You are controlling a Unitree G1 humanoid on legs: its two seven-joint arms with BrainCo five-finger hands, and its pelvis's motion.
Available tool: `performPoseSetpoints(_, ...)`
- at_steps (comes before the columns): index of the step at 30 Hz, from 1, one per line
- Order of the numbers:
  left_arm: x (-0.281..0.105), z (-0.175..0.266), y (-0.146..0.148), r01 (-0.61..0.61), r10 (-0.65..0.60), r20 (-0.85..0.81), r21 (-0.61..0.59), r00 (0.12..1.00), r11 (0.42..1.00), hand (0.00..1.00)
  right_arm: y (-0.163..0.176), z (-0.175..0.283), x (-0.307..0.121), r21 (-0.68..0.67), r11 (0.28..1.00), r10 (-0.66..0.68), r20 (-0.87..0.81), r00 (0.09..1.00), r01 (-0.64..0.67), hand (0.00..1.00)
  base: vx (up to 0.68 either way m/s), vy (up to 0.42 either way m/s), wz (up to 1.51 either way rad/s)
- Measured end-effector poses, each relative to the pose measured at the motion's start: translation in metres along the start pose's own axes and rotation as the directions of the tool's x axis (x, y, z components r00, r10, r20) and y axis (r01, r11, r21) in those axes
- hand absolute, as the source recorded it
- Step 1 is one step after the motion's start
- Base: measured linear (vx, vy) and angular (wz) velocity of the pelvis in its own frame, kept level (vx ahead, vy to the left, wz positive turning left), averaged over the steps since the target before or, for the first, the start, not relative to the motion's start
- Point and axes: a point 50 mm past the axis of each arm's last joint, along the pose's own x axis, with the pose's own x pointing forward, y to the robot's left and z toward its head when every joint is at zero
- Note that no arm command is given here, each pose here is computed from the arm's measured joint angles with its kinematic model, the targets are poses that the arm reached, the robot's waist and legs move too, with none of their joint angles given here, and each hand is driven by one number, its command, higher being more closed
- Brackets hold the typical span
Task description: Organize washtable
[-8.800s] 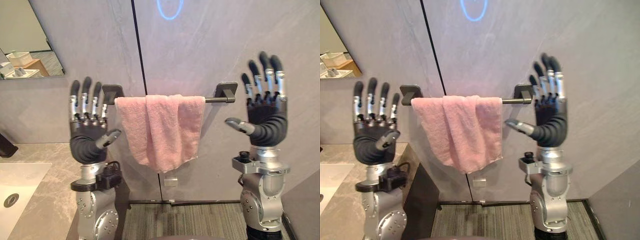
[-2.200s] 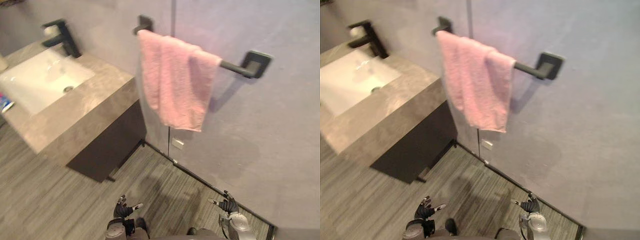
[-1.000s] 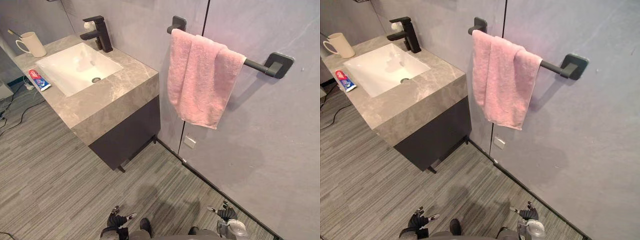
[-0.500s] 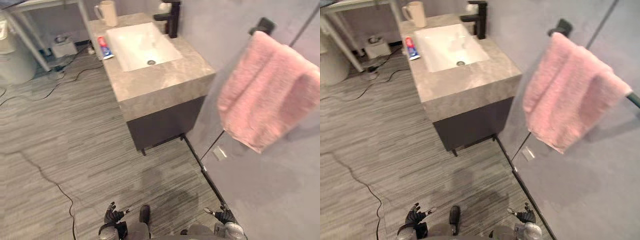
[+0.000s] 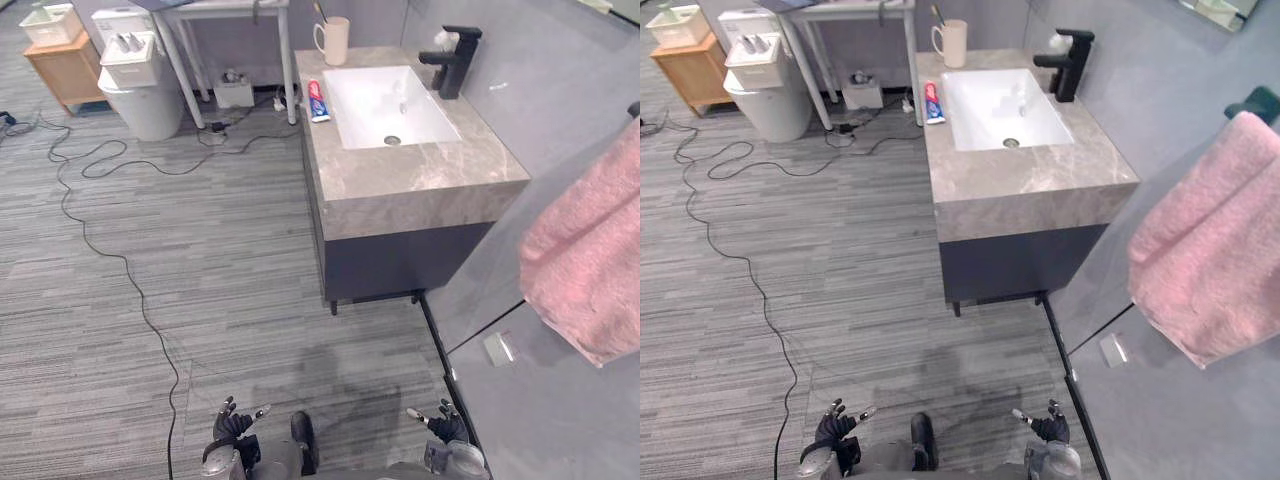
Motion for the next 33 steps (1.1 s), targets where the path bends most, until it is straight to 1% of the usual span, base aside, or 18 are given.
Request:
performPoseSetpoints(3, 0.002, 0.008, 0.000, 0.002, -0.003, 0.026, 0.005, 1.000, 1.000, 0.00, -0.005, -0.007, -0.002, 0.020, 1.000, -0.023, -0.023, 0.999, 0.023, 0.00, 0.05, 0.062, 0.73)
performPoseSetpoints(6, 0.001, 0.001, 0.002, -0.005, 0.005, 0.003, 0.004, 1.000, 1.000, 0.00, -0.022, -0.010, -0.002, 0.029, 0.997, -0.075, -0.037, 0.996, 0.076, 0.00, 0.02, 0.111, 0.70)
performPoseSetpoints(10, 0.004, 0.011, 0.019, -0.067, 0.067, 0.030, -0.025, 0.997, 0.997, 0.00, -0.010, -0.005, -0.002, 0.049, 0.998, -0.049, -0.022, 0.999, 0.050, 0.00, 0.05, 0.179, 0.25)
performPoseSetpoints(12, -0.002, -0.004, 0.020, -0.066, 0.065, -0.006, -0.014, 0.998, 0.998, 0.00, -0.017, -0.002, -0.001, 0.038, 0.997, -0.070, -0.009, 0.997, 0.071, 0.00, 0.07, 0.278, 0.05)
performPoseSetpoints(14, -0.001, -0.001, 0.020, -0.056, 0.056, 0.003, 0.008, 0.998, 0.998, 0.00, -0.027, -0.019, -0.003, 0.017, 0.995, -0.098, -0.079, 0.992, 0.100, 0.00, 0.15, 0.453, 0.49)
performPoseSetpoints(15, 0.000, 0.000, 0.023, -0.062, 0.062, 0.009, 0.015, 0.998, 0.998, 0.00, -0.024, -0.020, -0.002, 0.011, 0.996, -0.087, -0.089, 0.992, 0.089, 0.00, 0.14, 0.426, 0.32)
performPoseSetpoints(17, 0.003, 0.002, 0.040, -0.094, 0.094, 0.004, 0.049, 0.996, 0.994, 0.00, -0.003, -0.022, 0.000, 0.011, 0.999, -0.032, -0.122, 0.992, 0.033, 0.00, 0.16, 0.432, 0.19)
performPoseSetpoints(18, 0.003, -0.001, 0.046, -0.105, 0.106, -0.015, 0.064, 0.994, 0.992, 0.00, 0.000, -0.021, 0.002, 0.011, 1.000, -0.023, -0.128, 0.992, 0.025, 0.00, 0.11, 0.303, 0.15)
performPoseSetpoints(21, 0.003, -0.006, 0.047, -0.104, 0.108, -0.043, 0.077, 0.993, 0.992, 0.00, -0.004, -0.013, 0.008, -0.009, 1.000, -0.027, -0.118, 0.993, 0.026, 0.00, 0.13, 0.455, 0.17)
performPoseSetpoints(22, 0.003, -0.008, 0.046, -0.090, 0.096, -0.053, 0.100, 0.994, 0.991, 0.00, -0.006, -0.009, 0.010, -0.031, 0.999, -0.027, -0.102, 0.994, 0.024, 0.00, 0.09, 0.380, 0.22)
performPoseSetpoints(26, 0.002, -0.008, 0.054, -0.088, 0.097, -0.052, 0.159, 0.994, 0.983, 0.00, 0.002, 0.002, 0.012, -0.063, 0.998, 0.020, -0.058, 0.998, -0.024, 0.00, 0.13, 0.306, 0.26)
performPoseSetpoints(28, 0.002, -0.008, 0.055, -0.087, 0.097, -0.051, 0.162, 0.994, 0.983, 0.00, 0.004, 0.007, 0.012, -0.076, 0.996, 0.035, -0.028, 0.999, -0.037, 0.00, 0.21, 0.156, 0.30)
performPoseSetpoints(33, 0.005, -0.004, 0.043, -0.060, 0.067, -0.045, 0.146, 0.997, 0.988, 0.00, 0.008, 0.020, 0.015, -0.058, 0.997, 0.046, 0.013, 0.999, -0.045, 0.00, 0.32, 0.073, 0.31)
